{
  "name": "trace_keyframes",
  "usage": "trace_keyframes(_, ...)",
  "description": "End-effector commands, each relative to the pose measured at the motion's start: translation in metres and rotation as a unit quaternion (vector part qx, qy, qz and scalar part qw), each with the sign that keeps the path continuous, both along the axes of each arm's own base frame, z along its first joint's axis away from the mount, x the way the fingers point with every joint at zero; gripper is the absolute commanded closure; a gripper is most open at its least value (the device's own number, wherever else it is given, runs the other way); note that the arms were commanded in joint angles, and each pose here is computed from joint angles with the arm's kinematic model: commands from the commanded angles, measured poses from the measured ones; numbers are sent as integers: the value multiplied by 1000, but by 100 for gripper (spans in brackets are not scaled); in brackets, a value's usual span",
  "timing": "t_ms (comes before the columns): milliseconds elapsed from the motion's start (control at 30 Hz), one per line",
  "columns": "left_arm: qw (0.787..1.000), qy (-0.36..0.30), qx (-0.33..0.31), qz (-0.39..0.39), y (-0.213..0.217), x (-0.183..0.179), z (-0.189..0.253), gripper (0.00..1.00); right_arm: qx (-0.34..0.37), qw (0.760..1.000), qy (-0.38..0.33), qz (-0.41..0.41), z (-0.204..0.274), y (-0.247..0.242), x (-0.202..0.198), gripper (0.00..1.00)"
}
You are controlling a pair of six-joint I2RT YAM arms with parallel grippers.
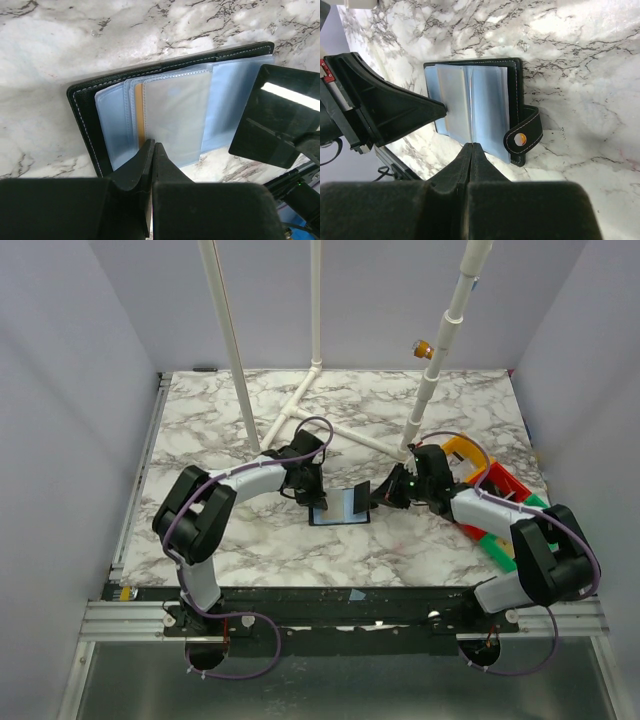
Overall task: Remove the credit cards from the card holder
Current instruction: Remove the credit card from the card holder, then place the credit card in the storage box.
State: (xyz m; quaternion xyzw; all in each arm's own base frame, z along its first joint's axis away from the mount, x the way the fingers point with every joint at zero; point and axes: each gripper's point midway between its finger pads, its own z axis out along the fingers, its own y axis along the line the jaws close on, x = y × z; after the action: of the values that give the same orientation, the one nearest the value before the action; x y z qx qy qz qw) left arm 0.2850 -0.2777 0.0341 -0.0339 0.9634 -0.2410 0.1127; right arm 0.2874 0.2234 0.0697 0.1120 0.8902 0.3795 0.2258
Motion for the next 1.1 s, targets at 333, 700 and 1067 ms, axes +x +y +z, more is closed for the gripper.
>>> trace_keyframes(333, 997, -76, -25, -22, 4, 7, 70, 73, -17, 1000, -12, -13, 28, -7, 7, 99)
trace_keyframes(700, 988, -133, -55, -55, 15, -5, 113, 31, -75, 993, -11, -85, 50, -38, 4, 99)
trace_keyframes(1067, 984, -128, -105, -71, 23, -48, 112, 31, -173, 963, -1, -206, 82, -102, -7, 99)
